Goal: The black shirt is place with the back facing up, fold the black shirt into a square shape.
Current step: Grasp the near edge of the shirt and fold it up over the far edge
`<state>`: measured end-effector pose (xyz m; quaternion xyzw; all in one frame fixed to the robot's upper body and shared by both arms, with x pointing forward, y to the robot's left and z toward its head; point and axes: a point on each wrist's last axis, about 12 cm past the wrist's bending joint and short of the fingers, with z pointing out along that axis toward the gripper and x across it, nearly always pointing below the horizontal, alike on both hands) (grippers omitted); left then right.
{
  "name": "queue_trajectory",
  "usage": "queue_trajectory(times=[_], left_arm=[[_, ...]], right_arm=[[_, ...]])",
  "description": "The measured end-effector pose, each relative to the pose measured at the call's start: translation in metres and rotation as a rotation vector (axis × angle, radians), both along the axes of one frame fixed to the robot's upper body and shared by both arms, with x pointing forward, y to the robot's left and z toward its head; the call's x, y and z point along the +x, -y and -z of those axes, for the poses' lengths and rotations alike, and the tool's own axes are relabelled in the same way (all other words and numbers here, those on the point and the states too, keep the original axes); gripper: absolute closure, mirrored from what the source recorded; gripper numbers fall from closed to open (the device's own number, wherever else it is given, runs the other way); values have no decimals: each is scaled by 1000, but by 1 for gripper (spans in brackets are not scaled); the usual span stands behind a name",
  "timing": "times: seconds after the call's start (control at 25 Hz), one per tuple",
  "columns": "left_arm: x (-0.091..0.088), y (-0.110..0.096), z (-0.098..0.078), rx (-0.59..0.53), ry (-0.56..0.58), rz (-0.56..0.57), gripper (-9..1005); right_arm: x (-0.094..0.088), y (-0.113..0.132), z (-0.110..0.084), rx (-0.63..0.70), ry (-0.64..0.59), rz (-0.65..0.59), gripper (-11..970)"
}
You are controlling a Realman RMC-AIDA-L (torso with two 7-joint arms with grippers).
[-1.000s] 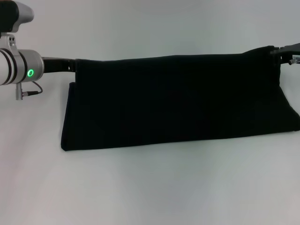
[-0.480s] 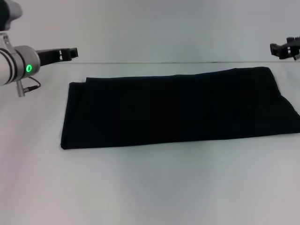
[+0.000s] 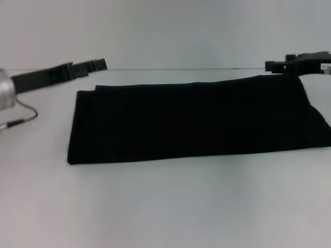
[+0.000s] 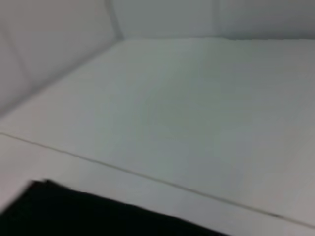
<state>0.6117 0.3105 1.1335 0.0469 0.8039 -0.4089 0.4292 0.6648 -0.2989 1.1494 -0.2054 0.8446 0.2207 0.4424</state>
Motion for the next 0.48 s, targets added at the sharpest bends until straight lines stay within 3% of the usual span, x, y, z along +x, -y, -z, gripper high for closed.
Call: queue_trajectory(times=[0.2, 0.36, 0.48], left_arm=[[-34, -9, 9, -112, -115, 95, 179], [-55, -10, 24, -113, -249, 150, 175], [-64, -8, 32, -110, -341, 185, 172]], right_arm=[[-17, 0, 1, 115, -31, -75, 189], [-23, -2, 3, 133, -41, -106, 183], [-24, -4, 5, 129, -43, -119, 99]])
